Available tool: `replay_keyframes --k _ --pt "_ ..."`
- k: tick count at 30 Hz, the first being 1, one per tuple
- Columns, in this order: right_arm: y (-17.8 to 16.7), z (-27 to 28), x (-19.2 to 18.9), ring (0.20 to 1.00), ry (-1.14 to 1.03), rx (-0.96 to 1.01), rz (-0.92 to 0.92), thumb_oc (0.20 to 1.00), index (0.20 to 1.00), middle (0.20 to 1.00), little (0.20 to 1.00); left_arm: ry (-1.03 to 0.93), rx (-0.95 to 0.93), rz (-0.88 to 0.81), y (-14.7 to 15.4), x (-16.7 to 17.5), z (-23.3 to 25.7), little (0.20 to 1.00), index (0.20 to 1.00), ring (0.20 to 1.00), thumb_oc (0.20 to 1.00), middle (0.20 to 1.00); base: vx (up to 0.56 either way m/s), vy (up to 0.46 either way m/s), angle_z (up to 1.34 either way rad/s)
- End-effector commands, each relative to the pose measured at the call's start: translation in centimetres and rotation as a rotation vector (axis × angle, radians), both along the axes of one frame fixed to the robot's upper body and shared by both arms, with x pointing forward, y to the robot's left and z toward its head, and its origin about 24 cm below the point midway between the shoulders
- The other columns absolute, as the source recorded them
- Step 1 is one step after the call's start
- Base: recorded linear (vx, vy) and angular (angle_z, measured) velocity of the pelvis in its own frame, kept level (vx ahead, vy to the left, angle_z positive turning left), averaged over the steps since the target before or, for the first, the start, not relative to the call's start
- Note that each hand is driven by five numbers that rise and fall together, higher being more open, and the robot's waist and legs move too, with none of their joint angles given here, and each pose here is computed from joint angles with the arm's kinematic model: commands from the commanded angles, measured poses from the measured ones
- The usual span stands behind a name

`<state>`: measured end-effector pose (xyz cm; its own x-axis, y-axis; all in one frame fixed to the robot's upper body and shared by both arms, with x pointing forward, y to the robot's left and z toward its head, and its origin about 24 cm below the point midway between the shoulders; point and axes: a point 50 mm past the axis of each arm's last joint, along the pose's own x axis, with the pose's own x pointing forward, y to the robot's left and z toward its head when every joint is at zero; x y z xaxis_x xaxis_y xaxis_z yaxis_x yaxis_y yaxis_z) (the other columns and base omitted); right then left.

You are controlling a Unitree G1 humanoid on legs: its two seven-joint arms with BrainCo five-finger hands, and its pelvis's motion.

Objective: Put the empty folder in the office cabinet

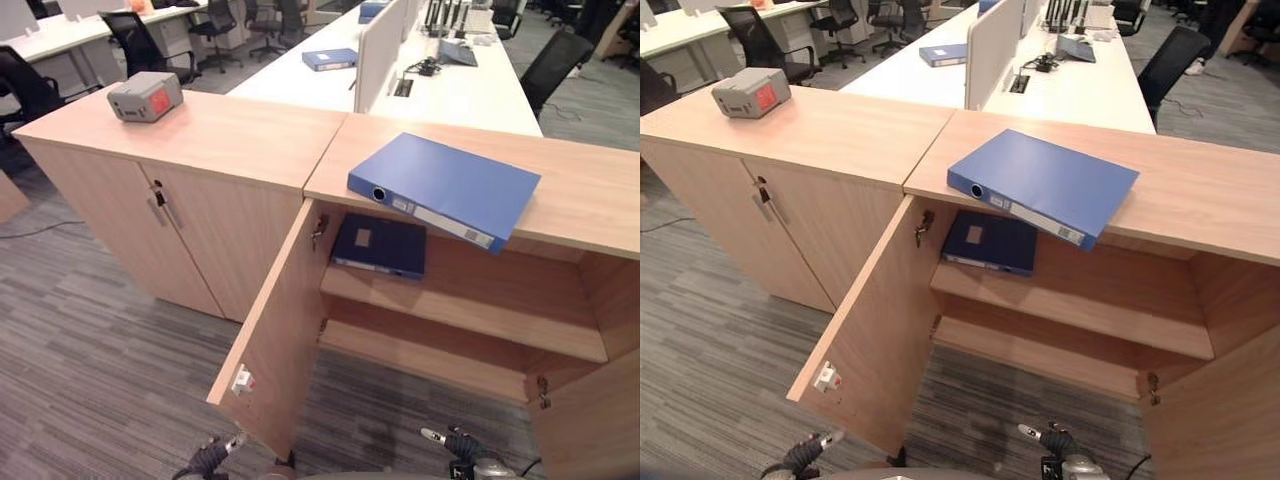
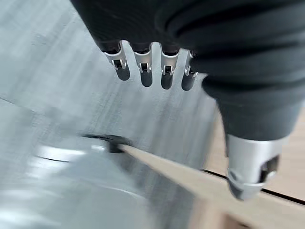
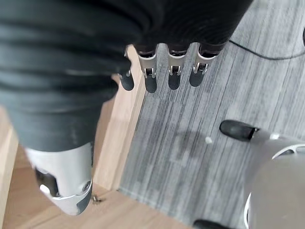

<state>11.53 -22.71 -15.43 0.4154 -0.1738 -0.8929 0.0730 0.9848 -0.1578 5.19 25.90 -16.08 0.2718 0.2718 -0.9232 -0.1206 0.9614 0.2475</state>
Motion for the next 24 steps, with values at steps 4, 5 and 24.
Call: replay_keyframes --k 4,5,24 --pt "-0.3 1.4 3.8 1.000 -0.108 -0.045 0.070 1.000 1.000 1.000 1.000 0.038 0.057 0.013 1.5 -0.3 0.3 1.000 1.000 1.000 1.000 1.000 0.02 0.007 0.08" --pt "-0.5 1.5 3.8 1.000 -0.109 -0.051 0.072 1.000 1.000 1.000 1.000 0.054 0.065 0.022 1.9 -0.9 0.4 1.000 1.000 1.000 1.000 1.000 0.02 0.028 0.14" --pt "-1.1 2.1 5.0 1.000 -0.128 -0.076 0.104 1.000 1.000 1.000 1.000 -0.363 -0.001 -0.342 -2.3 11.7 3.8 1.000 1.000 1.000 1.000 1.000 0.00 0.021 -0.04"
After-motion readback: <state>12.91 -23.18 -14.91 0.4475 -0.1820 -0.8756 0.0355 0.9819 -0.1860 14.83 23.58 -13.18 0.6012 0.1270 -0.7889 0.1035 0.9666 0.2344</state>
